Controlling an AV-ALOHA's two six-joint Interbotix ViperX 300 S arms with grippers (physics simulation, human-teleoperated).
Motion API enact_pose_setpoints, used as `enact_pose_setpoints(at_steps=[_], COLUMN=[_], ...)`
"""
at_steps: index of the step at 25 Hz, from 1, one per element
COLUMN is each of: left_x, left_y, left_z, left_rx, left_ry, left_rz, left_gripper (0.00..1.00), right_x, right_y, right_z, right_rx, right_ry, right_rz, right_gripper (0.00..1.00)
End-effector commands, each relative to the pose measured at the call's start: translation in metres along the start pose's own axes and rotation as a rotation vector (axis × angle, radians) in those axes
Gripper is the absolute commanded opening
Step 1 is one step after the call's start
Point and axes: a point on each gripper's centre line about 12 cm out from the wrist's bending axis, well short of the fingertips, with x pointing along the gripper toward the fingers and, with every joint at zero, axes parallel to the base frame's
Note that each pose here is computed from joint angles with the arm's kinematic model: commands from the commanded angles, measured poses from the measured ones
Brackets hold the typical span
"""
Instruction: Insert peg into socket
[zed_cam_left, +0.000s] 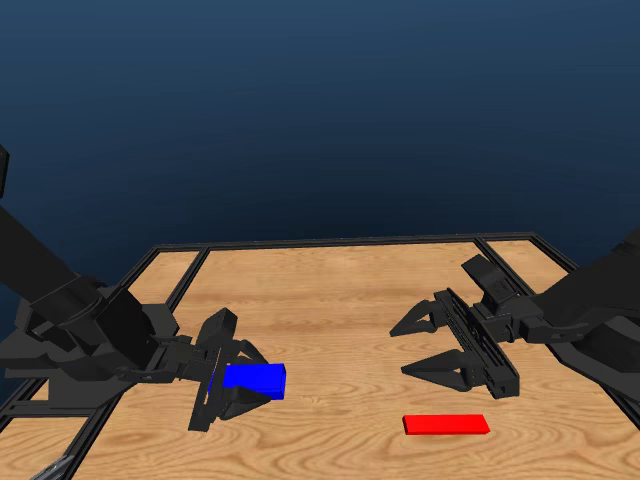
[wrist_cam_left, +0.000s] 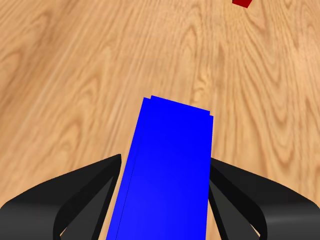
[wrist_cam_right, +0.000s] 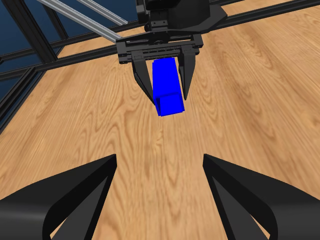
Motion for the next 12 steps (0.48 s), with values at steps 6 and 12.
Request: enact_pose_setpoints(at_steps=[6, 12], left_x=[0.019, 0.019], left_y=[-0.02, -0.039], left_z=[-0.011, 0.043], left_rx=[-0.042, 0.011], left_ry=[0.075, -0.098], left_rz=[0.008, -0.064], left_gripper=[0.0, 0.0], right_x=[-0.009, -0.013], right_y=[0.05, 0.068], right_z=[-0.069, -0.124], right_rx=[0.149, 0.235], right_ry=[0.149, 0.253], right_rz=[0.055, 0.023], right_gripper=[1.0, 1.0])
